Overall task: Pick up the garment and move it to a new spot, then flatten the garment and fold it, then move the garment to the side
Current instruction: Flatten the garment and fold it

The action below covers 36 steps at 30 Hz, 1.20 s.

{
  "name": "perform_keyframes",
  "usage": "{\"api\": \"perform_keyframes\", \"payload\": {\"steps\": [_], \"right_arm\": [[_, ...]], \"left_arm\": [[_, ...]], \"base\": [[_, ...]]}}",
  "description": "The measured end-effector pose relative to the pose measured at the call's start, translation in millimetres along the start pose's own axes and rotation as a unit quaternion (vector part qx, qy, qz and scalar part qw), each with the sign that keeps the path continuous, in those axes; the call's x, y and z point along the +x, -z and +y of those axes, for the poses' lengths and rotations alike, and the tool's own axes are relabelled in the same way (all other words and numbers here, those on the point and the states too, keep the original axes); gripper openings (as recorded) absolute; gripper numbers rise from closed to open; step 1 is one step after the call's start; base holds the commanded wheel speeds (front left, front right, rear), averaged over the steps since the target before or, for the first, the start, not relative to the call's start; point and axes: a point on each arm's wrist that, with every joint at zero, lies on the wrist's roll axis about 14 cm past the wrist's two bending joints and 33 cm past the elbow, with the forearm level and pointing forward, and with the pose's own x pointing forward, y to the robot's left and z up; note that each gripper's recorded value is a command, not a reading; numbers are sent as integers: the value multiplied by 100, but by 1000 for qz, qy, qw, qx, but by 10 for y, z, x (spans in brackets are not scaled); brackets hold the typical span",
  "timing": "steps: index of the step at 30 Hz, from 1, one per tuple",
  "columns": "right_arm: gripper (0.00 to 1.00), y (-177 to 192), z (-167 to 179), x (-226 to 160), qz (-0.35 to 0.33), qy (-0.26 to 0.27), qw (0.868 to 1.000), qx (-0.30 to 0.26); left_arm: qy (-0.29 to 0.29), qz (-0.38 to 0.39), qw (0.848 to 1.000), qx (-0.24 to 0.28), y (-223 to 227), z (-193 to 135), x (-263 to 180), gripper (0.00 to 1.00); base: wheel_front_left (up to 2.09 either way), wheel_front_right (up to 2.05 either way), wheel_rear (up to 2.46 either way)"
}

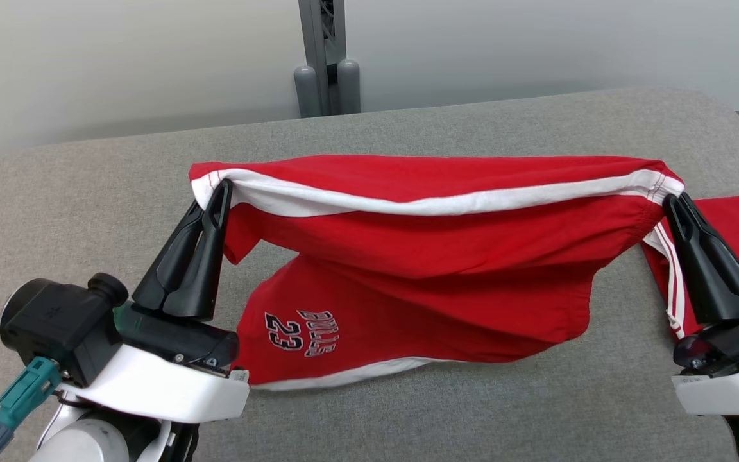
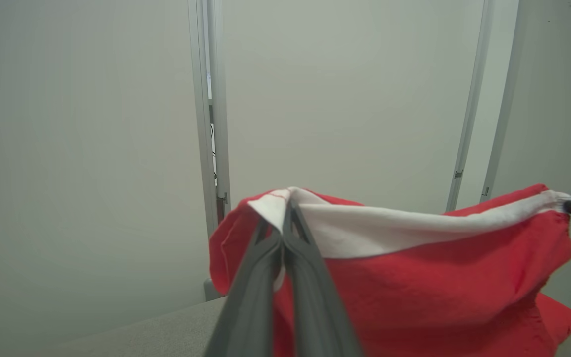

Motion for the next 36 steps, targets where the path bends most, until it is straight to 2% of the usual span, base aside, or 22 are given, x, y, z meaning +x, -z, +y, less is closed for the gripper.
{"api": "perform_keyframes", "payload": {"steps": [6, 11, 26, 32, 36], "right_arm": [[0, -36, 24, 48, -4, -1, 1000, -1], [0, -106, 12, 322, -28, -14, 1000, 2], [0, -38, -306, 1923, -39, -38, 997, -47], [0, 179, -304, 2323, -14, -35, 998, -60], [0, 568, -257, 2394, 34, -38, 997, -55]], "left_arm": [[9, 0, 1000, 2, -9, -30, 50, 0], [12, -6, 1000, 10, 37, 53, 248, 0], [8, -21, 999, 41, 144, 609, 1839, 0], [7, 3, 999, 45, 374, 761, 2168, 0], [4, 52, 998, 45, 768, 844, 2184, 0]], "base": [[0, 0, 0], [0, 0, 0], [0, 0, 0], [0, 0, 0], [0, 0, 0]]}}
